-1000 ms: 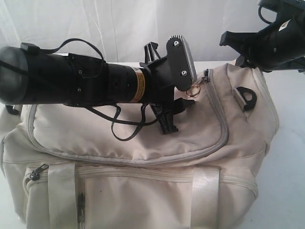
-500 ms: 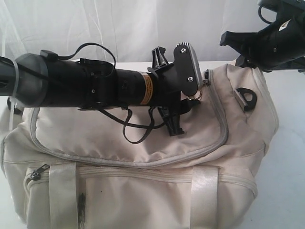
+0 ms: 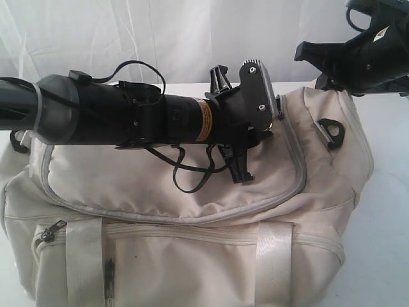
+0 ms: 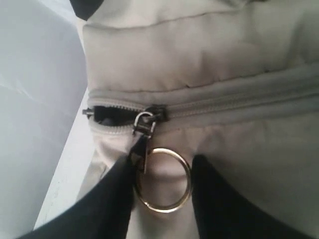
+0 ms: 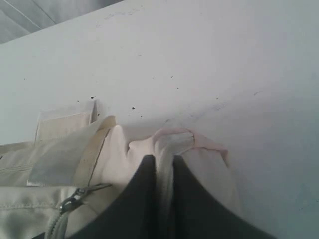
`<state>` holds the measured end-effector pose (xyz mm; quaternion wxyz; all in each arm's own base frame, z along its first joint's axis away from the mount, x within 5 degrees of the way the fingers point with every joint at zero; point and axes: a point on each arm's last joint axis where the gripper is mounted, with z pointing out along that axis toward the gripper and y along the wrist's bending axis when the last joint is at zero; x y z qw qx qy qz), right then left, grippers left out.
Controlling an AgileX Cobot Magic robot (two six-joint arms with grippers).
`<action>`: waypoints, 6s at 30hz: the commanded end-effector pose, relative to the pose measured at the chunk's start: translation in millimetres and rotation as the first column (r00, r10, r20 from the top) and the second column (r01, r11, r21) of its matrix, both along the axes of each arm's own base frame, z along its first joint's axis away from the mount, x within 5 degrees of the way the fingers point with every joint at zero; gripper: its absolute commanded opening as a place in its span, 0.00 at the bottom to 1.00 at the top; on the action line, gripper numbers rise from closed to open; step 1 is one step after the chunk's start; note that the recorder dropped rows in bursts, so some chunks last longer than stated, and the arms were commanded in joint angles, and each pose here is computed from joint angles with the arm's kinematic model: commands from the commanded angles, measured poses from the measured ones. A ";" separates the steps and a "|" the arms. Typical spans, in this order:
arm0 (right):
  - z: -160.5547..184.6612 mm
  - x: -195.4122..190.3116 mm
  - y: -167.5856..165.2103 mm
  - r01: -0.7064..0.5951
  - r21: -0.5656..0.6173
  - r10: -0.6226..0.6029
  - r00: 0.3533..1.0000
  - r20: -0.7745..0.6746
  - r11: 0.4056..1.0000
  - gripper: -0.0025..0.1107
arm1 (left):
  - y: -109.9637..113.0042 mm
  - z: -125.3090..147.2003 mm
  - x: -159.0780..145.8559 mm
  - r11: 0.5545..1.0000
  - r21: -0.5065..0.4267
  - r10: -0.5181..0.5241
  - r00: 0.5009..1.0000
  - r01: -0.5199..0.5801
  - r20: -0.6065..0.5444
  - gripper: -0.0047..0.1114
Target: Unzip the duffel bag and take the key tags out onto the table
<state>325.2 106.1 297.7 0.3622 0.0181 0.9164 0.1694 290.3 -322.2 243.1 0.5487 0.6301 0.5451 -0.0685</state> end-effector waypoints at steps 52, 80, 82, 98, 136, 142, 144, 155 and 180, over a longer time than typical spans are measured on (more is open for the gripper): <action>18.3 4.9 -5.1 -0.060 -0.095 0.076 0.982 0.176 0.994 0.02 | 19.0 34.3 -24.7 1.000 -0.013 0.018 0.998 -0.019 -0.068 0.56; 18.9 5.3 -5.0 -0.049 -0.080 0.063 0.982 0.179 0.996 0.02 | -11.5 12.0 -18.2 0.992 0.100 0.067 0.997 -0.071 0.049 0.50; 18.9 5.3 -5.0 -0.049 -0.078 0.062 0.982 0.179 0.996 0.02 | -14.9 15.5 -14.9 0.993 0.084 0.076 0.996 -0.081 0.051 0.50; 19.5 5.8 -5.0 -0.047 -0.077 0.060 0.980 0.187 0.996 0.02 | -17.8 15.6 -9.4 0.991 0.086 0.100 0.993 -0.106 0.063 0.28; 20.4 6.4 -5.0 -0.044 -0.075 0.058 0.978 0.198 0.996 0.02 | -0.9 66.0 -19.2 0.981 -0.070 0.184 0.982 -0.181 0.037 0.11; 20.3 6.3 -5.0 -0.044 -0.075 0.058 0.979 0.197 0.996 0.02 | 3.2 83.5 -35.6 0.976 -0.185 0.110 0.992 -0.119 -0.059 0.11; 20.4 6.5 -5.1 -0.045 -0.078 0.059 0.978 0.199 0.996 0.02 | 11.3 82.4 -42.6 0.973 -0.190 0.113 0.990 -0.128 -0.089 0.11; 20.6 6.6 -5.1 -0.044 -0.078 0.059 0.978 0.202 0.996 0.02 | 19.9 93.4 -73.4 0.958 -0.288 -0.074 0.979 0.017 -0.189 0.07; 46.5 -15.5 -10.3 -0.082 -0.114 0.107 0.966 0.237 0.990 0.45 | 19.6 97.7 -91.8 0.943 -0.309 -0.218 0.929 0.121 -0.301 0.06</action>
